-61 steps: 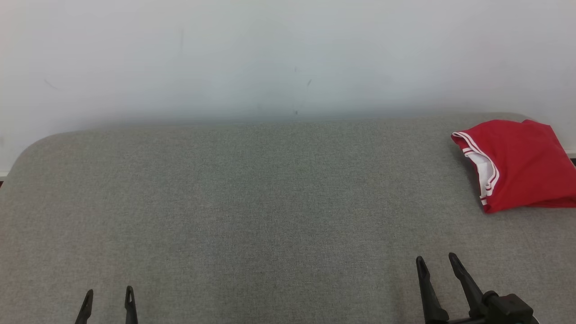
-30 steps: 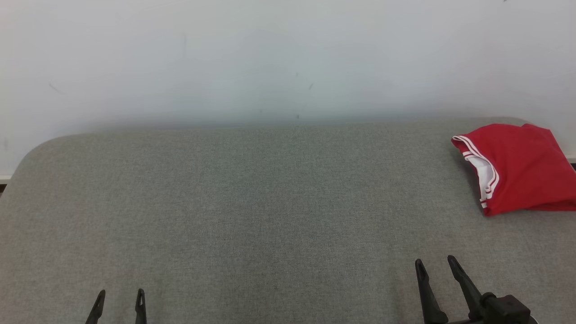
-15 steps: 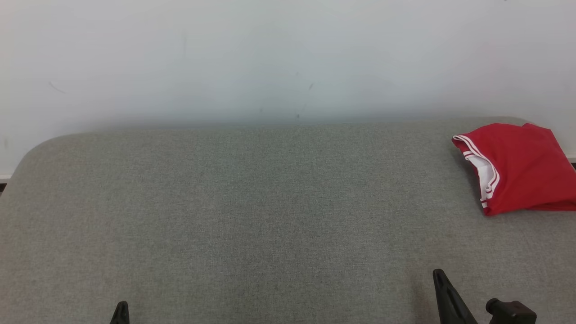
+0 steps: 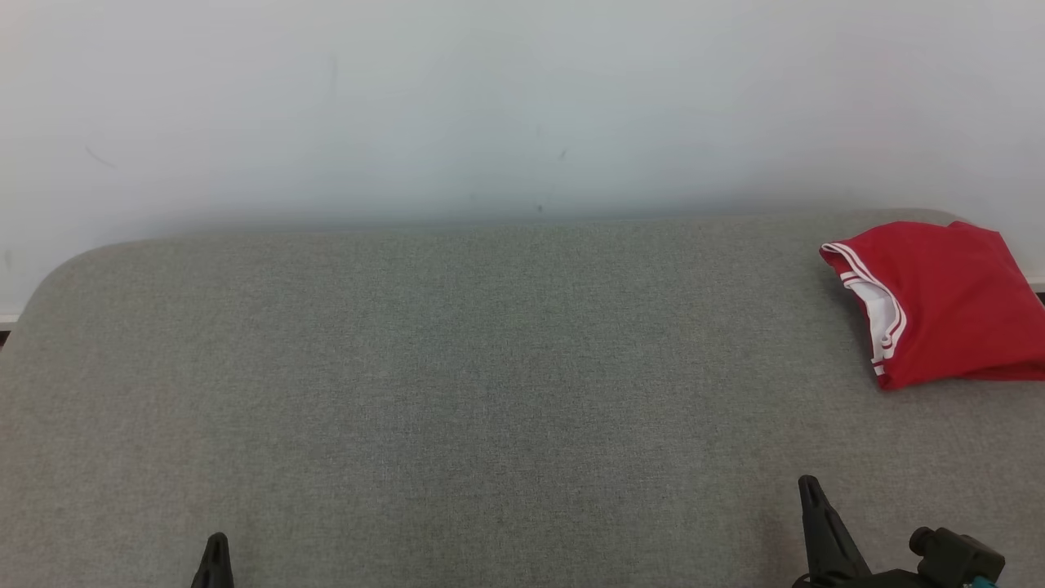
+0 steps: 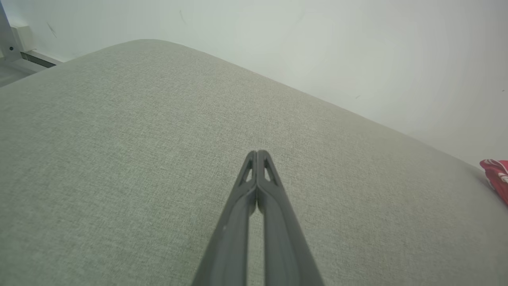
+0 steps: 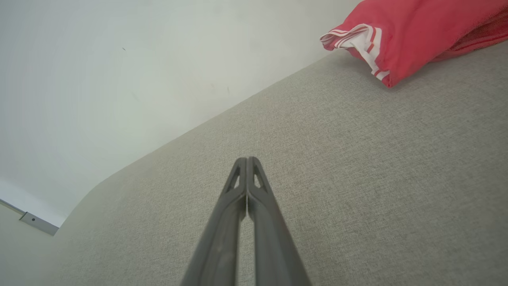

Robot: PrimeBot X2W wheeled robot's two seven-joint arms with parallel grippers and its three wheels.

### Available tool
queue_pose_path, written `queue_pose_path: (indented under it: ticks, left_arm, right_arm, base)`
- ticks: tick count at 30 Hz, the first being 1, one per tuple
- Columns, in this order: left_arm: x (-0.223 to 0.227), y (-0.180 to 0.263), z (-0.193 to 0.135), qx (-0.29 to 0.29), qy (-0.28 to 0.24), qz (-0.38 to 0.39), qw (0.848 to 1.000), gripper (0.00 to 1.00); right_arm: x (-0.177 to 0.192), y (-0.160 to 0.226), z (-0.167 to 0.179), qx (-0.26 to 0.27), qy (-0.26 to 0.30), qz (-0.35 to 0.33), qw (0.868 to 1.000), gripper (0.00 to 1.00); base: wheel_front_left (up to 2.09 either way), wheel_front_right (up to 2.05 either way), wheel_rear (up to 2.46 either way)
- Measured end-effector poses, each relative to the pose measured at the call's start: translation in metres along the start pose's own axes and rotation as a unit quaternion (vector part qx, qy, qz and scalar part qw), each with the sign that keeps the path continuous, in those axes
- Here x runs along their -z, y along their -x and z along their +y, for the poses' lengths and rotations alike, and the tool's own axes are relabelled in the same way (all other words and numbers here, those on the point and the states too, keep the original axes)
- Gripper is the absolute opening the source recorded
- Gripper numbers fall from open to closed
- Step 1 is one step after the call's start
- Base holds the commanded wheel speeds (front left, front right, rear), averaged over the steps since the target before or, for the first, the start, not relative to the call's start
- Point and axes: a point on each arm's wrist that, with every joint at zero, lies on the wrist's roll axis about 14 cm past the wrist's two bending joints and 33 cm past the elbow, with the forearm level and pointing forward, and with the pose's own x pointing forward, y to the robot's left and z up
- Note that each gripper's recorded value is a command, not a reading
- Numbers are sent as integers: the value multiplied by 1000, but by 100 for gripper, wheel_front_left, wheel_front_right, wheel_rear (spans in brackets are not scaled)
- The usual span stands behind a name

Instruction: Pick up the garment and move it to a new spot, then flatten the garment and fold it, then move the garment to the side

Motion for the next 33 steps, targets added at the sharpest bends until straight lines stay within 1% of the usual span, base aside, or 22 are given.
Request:
queue_pose_path:
  ticks: [14,27,33]
  left_arm:
    - [-4,-9,-3,-6,115,2,993,0]
    - [-7,-15,-7,-3,207,5,978,0]
    - [-9,-18,-10,-1,248,6,969,0]
  right_arm:
    - [-6,-7,-4,15,-105,-3,994,0]
    - [-11,-13,-3,19,-192,-8,981,0]
    - [-13,-15,-4,21,-227,-10,974,0]
  base:
    - [0,0,0]
    - [0,0,0]
    - [0,0,0]
